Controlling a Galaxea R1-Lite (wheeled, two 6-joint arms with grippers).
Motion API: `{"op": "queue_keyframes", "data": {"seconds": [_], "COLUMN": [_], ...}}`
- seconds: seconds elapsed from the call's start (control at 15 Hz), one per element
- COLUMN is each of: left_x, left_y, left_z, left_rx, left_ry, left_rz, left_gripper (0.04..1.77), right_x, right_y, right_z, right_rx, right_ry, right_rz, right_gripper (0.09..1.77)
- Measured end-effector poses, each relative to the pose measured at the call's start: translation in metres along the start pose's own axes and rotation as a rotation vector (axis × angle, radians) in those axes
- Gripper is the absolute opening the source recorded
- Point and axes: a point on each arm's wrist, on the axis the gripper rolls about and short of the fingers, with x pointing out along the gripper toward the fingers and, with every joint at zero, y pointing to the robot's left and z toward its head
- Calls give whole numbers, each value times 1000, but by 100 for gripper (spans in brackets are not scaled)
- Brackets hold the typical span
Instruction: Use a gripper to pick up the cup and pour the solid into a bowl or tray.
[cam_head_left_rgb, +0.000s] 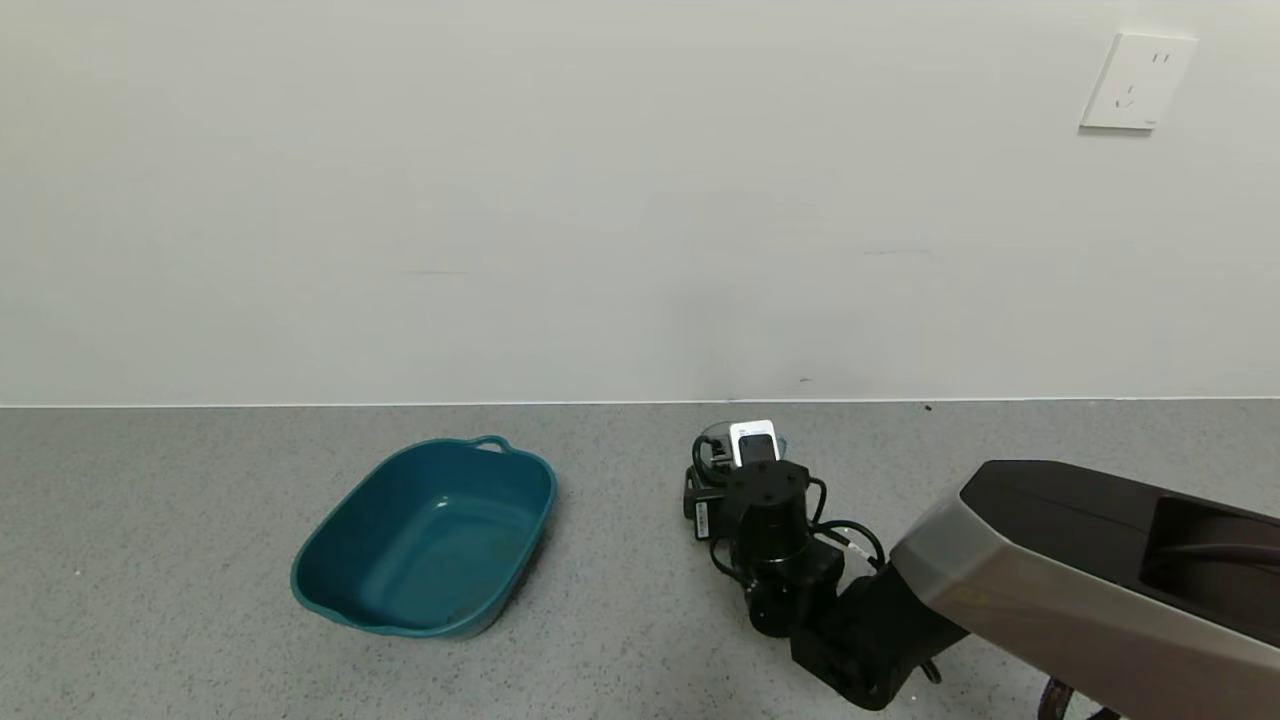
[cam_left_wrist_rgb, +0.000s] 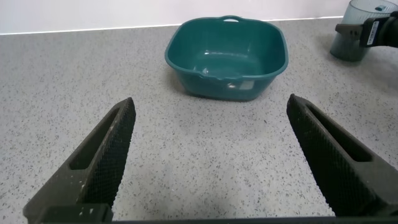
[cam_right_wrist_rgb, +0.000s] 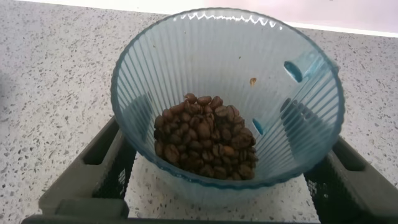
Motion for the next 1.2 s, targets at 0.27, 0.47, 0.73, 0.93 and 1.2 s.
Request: {"op": "queue_keyframes", "data": {"seconds": [0.27, 0.47, 0.73, 0.93, 1.2], "left_x": [0, 0, 0, 0, 0], "left_y": [0, 0, 0, 0, 0], "left_z": [0, 0, 0, 0, 0], "left_rx": [0, 0, 0, 0, 0], "left_ry": [0, 0, 0, 0, 0], "left_rz": [0, 0, 0, 0, 0], "left_gripper": [175, 175, 175, 175, 175], "right_x": [-3, -11, -29, -42, -62], "right_y": [-1, -2, -11, -20, -32], "right_z": [1, 2, 3, 10, 23], "right_rx": [-5, -20, -65, -79, -99], "right_ry": [7, 33, 111, 148, 191], "right_rz": [7, 45, 101, 128, 145], "right_gripper": [165, 167, 168, 169, 170]}}
